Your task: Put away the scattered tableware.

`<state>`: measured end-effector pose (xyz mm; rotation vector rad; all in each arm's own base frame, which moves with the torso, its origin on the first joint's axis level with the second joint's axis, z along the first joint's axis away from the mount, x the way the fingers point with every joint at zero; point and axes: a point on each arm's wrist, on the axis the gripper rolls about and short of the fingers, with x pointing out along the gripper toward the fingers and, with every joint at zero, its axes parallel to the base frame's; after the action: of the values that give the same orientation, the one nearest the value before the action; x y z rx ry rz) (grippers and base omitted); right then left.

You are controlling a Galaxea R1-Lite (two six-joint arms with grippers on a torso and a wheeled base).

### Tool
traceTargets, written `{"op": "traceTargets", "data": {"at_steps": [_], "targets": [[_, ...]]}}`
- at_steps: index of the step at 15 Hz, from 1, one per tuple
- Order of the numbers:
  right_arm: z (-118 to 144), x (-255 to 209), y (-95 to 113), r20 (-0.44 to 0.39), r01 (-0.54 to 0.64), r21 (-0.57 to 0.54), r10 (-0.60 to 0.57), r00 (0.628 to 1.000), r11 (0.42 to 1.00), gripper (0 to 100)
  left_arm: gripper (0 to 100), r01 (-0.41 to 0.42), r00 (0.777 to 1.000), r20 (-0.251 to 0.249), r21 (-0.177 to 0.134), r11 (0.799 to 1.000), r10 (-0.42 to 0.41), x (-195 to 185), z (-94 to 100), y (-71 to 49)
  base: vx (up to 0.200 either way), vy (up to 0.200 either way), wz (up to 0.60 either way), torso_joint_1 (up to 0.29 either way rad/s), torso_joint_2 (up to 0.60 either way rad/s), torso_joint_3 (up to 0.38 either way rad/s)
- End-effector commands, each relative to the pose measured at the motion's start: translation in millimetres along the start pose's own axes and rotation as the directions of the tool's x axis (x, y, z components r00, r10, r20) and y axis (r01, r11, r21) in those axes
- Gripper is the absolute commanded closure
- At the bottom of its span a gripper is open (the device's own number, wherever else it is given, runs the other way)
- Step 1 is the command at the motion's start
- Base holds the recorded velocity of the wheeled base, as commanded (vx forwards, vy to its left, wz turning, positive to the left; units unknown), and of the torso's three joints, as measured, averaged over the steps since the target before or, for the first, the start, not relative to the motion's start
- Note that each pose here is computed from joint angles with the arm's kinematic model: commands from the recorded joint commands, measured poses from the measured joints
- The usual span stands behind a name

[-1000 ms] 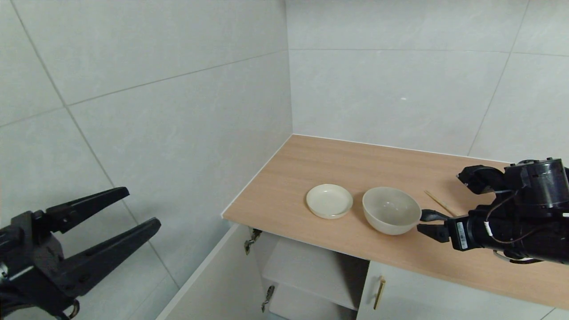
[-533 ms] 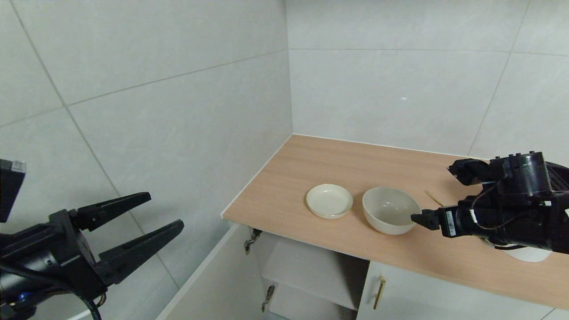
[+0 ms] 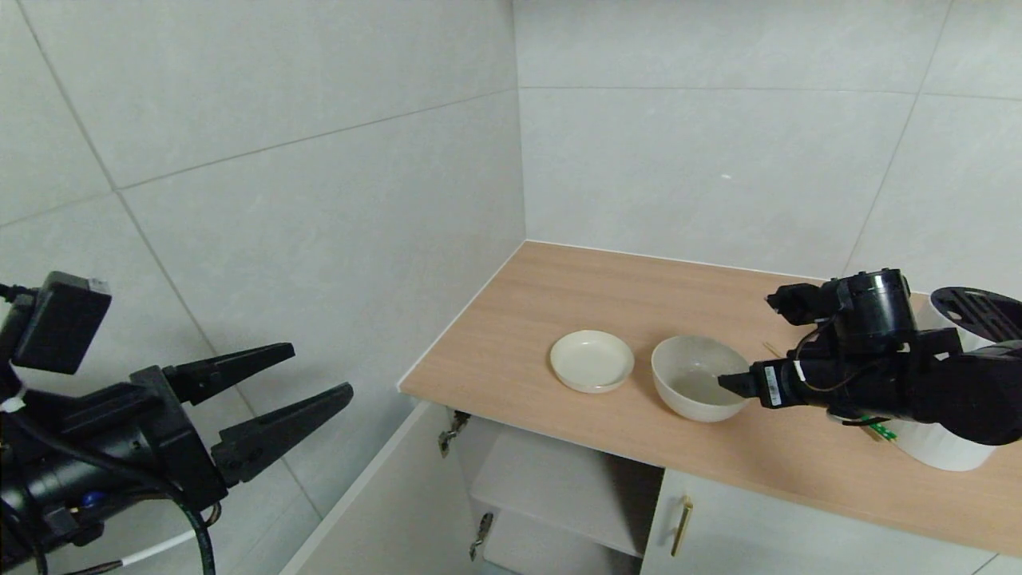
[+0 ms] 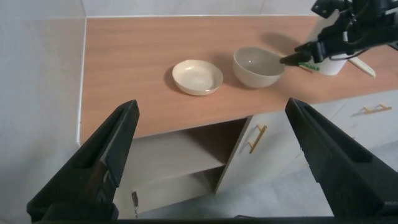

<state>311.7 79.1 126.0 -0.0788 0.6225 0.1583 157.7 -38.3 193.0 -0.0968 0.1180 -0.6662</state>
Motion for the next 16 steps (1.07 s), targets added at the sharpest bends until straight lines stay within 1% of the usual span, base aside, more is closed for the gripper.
{"op": "traceTargets", "data": {"at_steps": [1,3,7,9,13,16], "targets": [[-6.5,15.6,0.3,-0.04,0.023,-0.002,-0.023,0.999,1.0,0,0,-0.001,1.0,-0.008,-0.007,1.0,0.001,0.3,-2.3,0.4,0.0,0.0,0.0,0.0,0.0,0.0],[-7.7,20.5,-0.4,-0.049,0.027,-0.001,-0.027,0.998,1.0,0,0,-0.001,1.0,-0.005,-0.005,1.0,0.001,-0.2,-1.9,0.0,0.0,0.0,0.0,0.0,0.0,0.0],[-2.1,42.2,2.0,-0.049,0.027,0.01,-0.026,0.998,1.0,0,0,-0.001,1.0,-0.024,-0.015,1.0,0.001,0.4,-6.5,0.8,0.0,0.0,0.0,0.0,0.0,0.0],[0.7,51.7,2.8,-0.046,0.028,0.012,-0.028,0.999,1.0,0,0,-0.001,1.0,-0.02,-0.013,1.0,0.001,-0.5,-6.2,0.2,0.0,0.0,0.0,0.0,0.0,0.0],[-1.9,62.4,3.2,-0.06,0.045,0.03,-0.043,0.997,0.999,0,0,-0.001,1.0,-0.022,-0.014,1.0,0.001,-1.3,-7.1,-0.1,0.0,0.0,0.0,0.0,0.0,0.0],[-4.3,67.8,3.6,-0.071,0.046,0.03,-0.044,0.997,0.999,0,0,0.0,1.0,-0.012,-0.009,1.0,0.0,-3.8,-5.8,-1.6,0.0,0.0,0.0,0.0,0.0,0.0]]}}
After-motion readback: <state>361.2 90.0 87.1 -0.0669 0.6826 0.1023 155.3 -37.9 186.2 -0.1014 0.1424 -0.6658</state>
